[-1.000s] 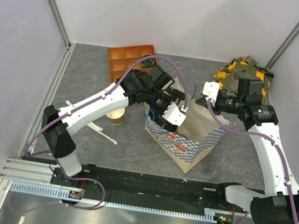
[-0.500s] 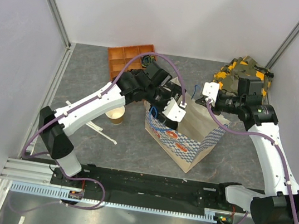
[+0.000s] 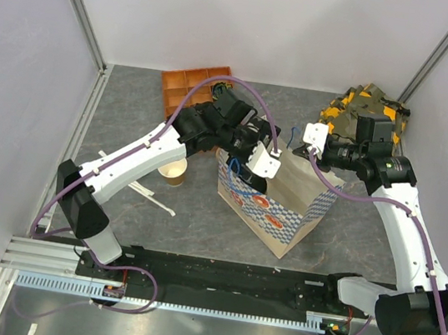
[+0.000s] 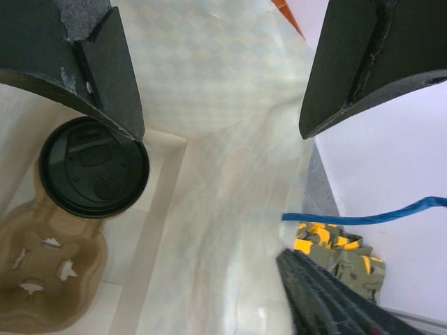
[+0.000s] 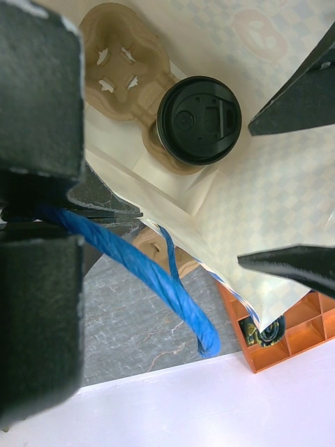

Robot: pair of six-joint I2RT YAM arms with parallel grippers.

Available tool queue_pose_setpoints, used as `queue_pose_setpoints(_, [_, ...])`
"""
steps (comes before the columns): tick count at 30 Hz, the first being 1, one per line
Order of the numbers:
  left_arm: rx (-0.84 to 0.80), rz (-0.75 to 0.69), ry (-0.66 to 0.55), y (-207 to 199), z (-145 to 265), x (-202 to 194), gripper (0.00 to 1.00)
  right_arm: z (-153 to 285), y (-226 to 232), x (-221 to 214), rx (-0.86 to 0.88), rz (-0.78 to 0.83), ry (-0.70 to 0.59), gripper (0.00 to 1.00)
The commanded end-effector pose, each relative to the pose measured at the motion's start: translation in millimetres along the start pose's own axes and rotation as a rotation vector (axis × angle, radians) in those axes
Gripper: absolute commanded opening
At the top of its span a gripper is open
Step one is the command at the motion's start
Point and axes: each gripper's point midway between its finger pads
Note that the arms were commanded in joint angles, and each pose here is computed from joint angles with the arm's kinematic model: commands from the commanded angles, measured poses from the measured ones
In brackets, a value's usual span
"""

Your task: Pack the takeout coffee

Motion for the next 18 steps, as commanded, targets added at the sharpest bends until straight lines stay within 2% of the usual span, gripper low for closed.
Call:
queue_pose_setpoints(1, [0.169,-0.009,-0.001,43,26,11,1.0,-2,0,10,0.016,0.059,-0.051,0.0])
queue_pose_setpoints(11, [0.261,-0.021,-0.005,62,37,16,1.0,-2,1,9,0.019,0.056,-0.052,0.0])
queue_pose_setpoints(18, [0.35,-0.016,0.045,81,45,8,0.98,-2,2,10,0.022,0.061,-0.056,0.0])
Point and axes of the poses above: each gripper's point midway between its finger pads, its own z axis back along the fingers, its own y axis along the line the jaws close on, x = y × z, and after that the axes turned 11 degrees about -z, right-handed
